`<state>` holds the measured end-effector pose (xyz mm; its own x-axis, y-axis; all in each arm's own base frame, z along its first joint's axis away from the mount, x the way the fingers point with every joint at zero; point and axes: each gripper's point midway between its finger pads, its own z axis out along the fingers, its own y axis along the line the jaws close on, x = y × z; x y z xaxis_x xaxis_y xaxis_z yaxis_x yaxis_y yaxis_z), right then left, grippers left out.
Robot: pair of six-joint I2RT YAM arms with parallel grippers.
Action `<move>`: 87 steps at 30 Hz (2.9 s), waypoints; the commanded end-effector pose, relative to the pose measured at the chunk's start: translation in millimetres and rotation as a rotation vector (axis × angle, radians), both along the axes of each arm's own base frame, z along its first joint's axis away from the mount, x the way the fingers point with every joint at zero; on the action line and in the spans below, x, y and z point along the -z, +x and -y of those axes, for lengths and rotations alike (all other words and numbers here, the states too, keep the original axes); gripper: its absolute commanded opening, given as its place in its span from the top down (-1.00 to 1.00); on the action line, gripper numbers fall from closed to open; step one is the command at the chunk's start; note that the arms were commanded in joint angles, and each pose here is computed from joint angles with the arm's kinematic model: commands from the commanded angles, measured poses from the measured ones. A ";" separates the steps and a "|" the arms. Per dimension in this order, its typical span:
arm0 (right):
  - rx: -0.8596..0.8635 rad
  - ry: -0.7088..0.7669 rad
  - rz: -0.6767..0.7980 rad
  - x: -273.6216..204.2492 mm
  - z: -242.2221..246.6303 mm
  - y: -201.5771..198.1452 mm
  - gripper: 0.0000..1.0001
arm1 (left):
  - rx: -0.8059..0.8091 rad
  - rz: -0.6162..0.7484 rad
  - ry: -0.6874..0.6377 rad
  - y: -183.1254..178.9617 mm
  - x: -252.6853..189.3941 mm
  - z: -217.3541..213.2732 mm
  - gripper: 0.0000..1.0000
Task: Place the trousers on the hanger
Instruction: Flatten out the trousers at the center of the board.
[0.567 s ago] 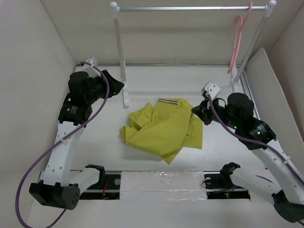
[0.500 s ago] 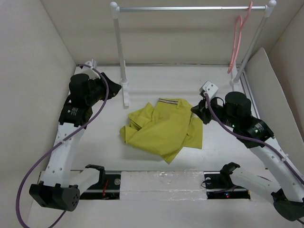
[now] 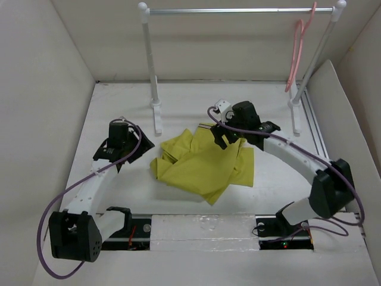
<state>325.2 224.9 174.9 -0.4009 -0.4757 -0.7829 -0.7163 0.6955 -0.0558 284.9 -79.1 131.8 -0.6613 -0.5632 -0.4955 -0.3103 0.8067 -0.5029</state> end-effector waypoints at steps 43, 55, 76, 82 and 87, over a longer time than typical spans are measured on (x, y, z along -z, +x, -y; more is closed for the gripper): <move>-0.064 0.515 0.466 -331.2 62.0 -163.8 1.00 | -0.388 0.826 0.090 -34.1 -350.2 -79.5 1.00; 0.435 0.304 0.330 -256.4 119.3 -101.2 1.00 | -0.168 0.645 0.257 52.2 -285.6 -45.5 1.00; 0.188 0.524 0.518 -316.4 82.1 -7.2 1.00 | -0.197 0.741 0.138 99.7 -351.7 -13.6 1.00; -0.201 0.590 0.406 -287.6 23.8 -120.5 1.00 | -0.490 0.837 0.151 15.6 -368.3 -79.0 0.62; 0.031 0.308 -0.158 -58.4 58.2 -179.0 0.31 | -0.680 0.691 0.251 -43.9 -263.2 -125.1 -0.84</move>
